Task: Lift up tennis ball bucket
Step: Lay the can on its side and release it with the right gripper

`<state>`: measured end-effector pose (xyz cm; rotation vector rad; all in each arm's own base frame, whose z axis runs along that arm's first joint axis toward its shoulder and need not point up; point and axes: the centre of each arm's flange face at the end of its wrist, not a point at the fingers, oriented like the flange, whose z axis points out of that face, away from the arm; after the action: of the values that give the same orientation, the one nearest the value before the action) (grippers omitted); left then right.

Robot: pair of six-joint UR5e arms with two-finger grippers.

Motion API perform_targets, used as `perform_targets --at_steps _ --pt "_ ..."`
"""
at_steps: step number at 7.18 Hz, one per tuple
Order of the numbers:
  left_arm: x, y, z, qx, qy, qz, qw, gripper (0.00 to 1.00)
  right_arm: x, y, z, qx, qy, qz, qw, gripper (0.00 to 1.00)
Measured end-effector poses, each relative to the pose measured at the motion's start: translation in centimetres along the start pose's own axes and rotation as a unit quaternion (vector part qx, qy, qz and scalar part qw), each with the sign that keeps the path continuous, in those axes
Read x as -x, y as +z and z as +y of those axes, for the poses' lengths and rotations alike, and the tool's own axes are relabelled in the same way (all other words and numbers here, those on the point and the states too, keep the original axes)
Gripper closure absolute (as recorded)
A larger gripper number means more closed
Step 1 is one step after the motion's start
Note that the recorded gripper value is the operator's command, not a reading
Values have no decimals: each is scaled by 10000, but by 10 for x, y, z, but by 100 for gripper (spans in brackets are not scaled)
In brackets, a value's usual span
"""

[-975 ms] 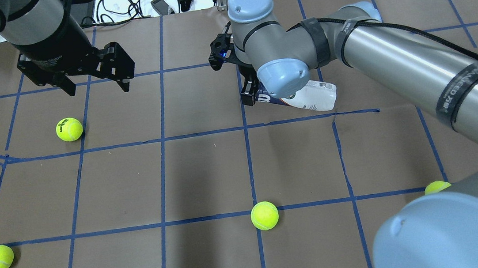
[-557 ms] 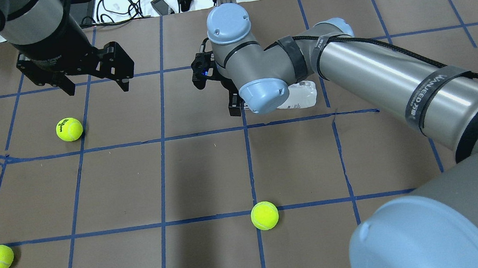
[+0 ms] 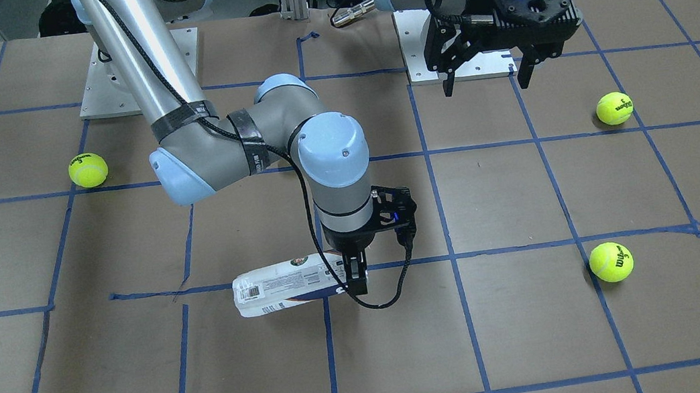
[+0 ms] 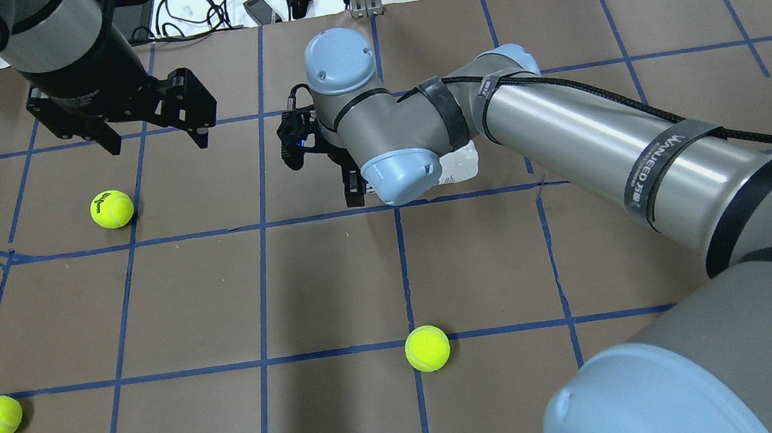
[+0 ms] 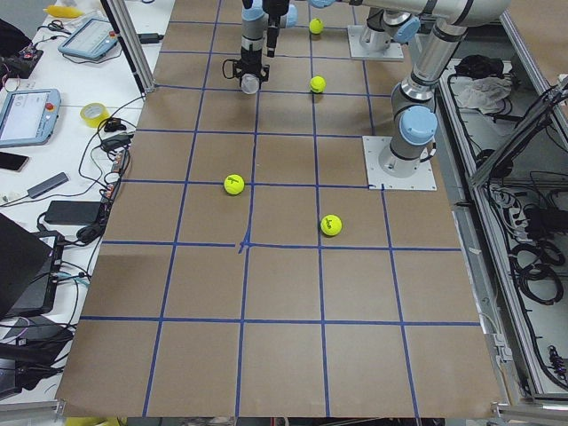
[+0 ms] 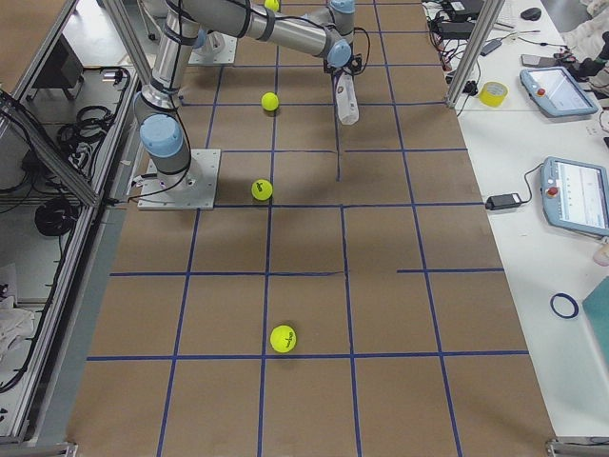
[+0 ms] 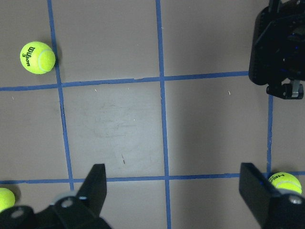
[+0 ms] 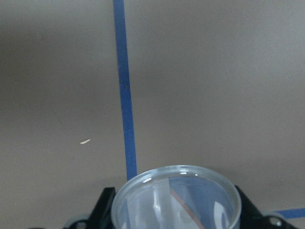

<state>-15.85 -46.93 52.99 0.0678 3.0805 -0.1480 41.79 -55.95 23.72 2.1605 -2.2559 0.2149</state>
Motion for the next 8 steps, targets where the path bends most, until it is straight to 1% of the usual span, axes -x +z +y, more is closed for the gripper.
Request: perform_targets --at_steps 1,2,3,4,5,7,8 --pt "0 0 0 -2 0 1 10000 0 5 3 -6 -25 -20 -36 10000 100" --pt "0 0 0 -3 0 3 10000 0 12 7 -15 -57 5 -82 9999 91" --pt "0 0 0 -3 0 3 10000 0 17 12 -21 -63 48 -125 9999 59" --pt "0 0 0 -5 -2 5 10000 0 20 15 -24 -96 74 -169 9998 14" --pt "0 0 0 -6 -7 6 10000 0 22 17 -26 -186 149 -254 9994 0" --pt "1 -1 0 -6 -11 1 10000 0 27 20 -32 -450 435 -514 9967 0" --pt "1 -1 0 -5 -12 -2 10000 0 28 19 -34 -567 516 -591 9953 0"
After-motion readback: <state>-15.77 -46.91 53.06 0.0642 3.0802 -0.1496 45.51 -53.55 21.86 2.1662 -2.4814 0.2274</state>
